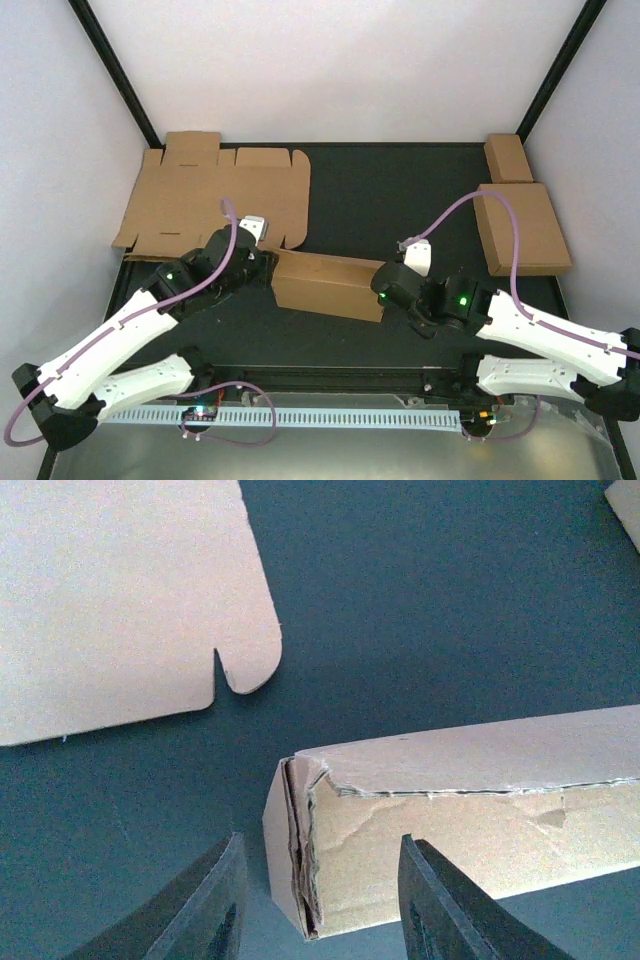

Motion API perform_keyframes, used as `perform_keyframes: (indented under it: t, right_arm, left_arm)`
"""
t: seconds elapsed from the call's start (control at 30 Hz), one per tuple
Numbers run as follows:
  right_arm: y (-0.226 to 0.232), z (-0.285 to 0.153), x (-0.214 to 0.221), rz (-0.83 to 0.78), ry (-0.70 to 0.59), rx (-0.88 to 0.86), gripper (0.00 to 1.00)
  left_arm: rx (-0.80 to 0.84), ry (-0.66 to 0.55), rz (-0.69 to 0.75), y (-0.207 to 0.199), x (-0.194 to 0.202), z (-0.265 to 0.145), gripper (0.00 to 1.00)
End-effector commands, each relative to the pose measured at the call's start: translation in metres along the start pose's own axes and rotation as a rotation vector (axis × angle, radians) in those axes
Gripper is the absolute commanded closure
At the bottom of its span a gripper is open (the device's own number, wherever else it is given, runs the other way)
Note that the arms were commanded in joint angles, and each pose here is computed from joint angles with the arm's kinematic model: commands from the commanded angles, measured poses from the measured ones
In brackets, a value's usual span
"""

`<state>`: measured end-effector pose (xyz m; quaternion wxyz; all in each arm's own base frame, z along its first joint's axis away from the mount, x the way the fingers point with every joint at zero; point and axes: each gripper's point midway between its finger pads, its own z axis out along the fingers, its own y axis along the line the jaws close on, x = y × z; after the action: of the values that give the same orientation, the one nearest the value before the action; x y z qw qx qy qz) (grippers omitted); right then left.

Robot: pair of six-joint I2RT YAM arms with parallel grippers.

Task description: Fold the paper box

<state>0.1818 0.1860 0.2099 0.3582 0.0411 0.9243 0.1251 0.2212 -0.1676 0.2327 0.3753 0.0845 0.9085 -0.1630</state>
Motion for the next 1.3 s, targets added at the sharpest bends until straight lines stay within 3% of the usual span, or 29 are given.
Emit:
perform_keyframes:
  t: [0.0, 0.2, 0.7, 0.83, 1.27]
  right_arm:
    - [-0.011, 0.003, 0.021, -0.038, 0.084, 0.034, 0.98]
    - [-0.010, 0.004, 0.021, -0.040, 0.085, 0.033, 0.98]
    - [-0.011, 0.003, 0.021, -0.040, 0.084, 0.035, 0.98]
    - [-0.011, 0.004, 0.020, -0.040, 0.084, 0.036, 0.98]
    - [-0.012, 0.004, 0.022, -0.039, 0.087, 0.042, 0.98]
  left_arm:
    - [-0.058, -0.027, 0.013, 0.009, -0.012, -0.007, 0.55]
    - [-0.077, -0.012, 0.026, 0.011, -0.009, -0.002, 0.69]
    - [-0.121, 0.063, 0.046, 0.015, 0.003, 0.017, 0.80]
    - [-0.134, 0.080, 0.055, 0.017, 0.006, 0.018, 0.97]
    - [-0.129, 0.155, 0.041, 0.016, 0.021, 0.022, 0.98]
